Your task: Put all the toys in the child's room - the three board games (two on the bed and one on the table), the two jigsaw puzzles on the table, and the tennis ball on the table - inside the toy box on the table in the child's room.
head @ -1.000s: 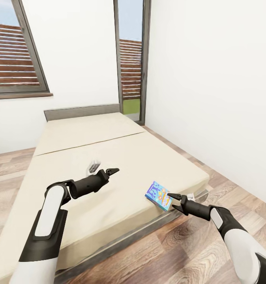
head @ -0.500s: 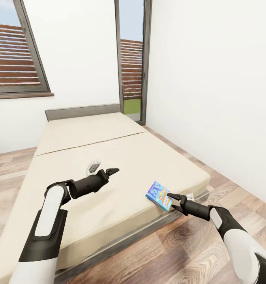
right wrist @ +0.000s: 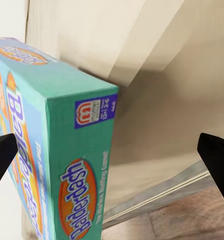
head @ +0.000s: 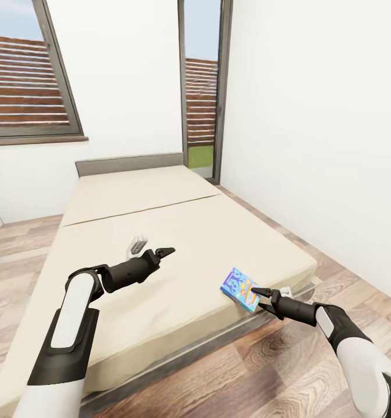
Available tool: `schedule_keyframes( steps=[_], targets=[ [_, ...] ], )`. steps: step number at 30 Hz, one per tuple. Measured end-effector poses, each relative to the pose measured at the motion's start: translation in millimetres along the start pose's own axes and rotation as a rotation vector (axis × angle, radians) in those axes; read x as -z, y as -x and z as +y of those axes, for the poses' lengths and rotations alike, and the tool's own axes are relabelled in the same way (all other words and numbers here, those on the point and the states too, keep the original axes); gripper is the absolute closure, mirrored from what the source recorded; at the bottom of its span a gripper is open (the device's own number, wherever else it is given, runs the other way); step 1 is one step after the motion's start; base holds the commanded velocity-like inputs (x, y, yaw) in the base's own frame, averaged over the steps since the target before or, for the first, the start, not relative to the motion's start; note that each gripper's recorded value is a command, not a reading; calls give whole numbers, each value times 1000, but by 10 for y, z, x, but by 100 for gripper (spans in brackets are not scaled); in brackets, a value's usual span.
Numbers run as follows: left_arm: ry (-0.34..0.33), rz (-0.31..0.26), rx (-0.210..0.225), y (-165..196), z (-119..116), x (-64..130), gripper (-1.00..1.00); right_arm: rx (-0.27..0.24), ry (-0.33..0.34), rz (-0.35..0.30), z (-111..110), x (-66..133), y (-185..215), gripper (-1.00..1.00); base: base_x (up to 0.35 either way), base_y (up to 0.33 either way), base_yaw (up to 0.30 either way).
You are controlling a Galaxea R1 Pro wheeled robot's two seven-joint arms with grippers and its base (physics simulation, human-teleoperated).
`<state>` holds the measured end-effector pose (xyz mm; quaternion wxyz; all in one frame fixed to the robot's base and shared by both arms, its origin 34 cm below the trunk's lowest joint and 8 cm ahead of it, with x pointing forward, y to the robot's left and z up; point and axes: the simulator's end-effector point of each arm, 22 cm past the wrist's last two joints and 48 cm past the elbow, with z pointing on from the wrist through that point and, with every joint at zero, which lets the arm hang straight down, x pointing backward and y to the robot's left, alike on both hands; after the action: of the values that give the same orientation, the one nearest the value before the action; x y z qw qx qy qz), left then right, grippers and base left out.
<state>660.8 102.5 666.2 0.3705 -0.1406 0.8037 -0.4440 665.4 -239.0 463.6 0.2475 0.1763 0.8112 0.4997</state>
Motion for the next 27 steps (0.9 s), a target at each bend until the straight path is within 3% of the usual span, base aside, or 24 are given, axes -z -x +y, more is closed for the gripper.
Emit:
schedule_keyframes(
  steps=[9, 10, 27],
  targets=[
    [0, 0, 0, 0, 0, 0, -100, 1, 0, 0, -1, 0, 0, -100, 0, 0, 14],
    [0, 0, 0, 0, 0, 0, -100, 1, 0, 0, -1, 0, 0, 100, 0, 0, 6],
    [0, 0, -1, 3, 2, 2, -100, 0, 0, -2, -4, 0, 0, 100, 0, 0, 2]
  ],
)
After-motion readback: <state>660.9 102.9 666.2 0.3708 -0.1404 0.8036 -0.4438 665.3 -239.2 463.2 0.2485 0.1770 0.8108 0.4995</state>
